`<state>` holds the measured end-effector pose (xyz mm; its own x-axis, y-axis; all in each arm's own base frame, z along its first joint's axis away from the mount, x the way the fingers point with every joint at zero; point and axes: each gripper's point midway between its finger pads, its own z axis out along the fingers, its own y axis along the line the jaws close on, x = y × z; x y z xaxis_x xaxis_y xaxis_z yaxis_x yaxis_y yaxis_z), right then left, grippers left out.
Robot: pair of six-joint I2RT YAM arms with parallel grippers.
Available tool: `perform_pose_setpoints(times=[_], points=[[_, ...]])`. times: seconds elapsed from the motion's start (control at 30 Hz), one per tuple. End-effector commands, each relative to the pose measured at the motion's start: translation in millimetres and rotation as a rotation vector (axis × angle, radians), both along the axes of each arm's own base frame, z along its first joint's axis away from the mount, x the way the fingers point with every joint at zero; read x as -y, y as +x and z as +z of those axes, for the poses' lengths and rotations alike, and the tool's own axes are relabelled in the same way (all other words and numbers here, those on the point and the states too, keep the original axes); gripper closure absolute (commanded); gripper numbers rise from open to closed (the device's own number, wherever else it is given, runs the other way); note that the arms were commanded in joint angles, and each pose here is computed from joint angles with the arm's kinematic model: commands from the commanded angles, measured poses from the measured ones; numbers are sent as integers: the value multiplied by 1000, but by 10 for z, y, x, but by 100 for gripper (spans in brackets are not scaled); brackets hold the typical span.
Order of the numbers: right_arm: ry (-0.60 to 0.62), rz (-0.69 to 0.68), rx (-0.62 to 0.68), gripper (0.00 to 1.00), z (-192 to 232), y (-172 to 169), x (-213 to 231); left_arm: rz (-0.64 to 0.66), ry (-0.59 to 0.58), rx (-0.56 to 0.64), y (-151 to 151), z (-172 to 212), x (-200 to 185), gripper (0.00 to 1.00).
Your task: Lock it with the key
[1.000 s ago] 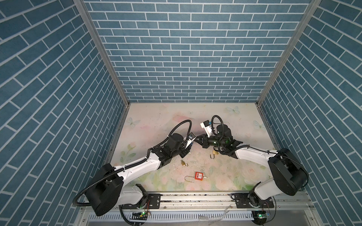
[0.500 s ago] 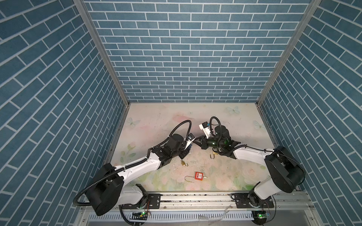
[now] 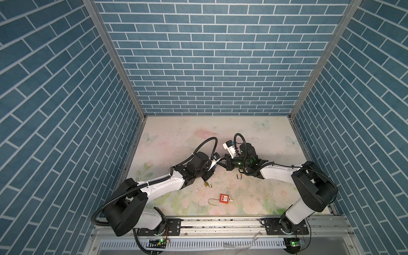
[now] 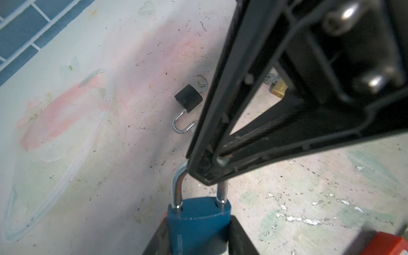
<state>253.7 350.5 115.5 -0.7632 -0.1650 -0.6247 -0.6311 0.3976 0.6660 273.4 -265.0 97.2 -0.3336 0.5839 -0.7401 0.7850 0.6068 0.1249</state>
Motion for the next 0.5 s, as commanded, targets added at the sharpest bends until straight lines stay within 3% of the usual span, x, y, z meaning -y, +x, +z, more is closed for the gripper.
perform_pose_setpoints(times=[0.0,0.3,0.47], points=[[-156,261,-383,100,-672,-1077,62,-94,-887,907,80,3240,324,100],[-159,252,-375,100,-680,-1062,67,-93,-911,895,91,3220,312,100],[-156,182,-342,100,-619,-910,161,-194,-827,832,15,2996,469,100]])
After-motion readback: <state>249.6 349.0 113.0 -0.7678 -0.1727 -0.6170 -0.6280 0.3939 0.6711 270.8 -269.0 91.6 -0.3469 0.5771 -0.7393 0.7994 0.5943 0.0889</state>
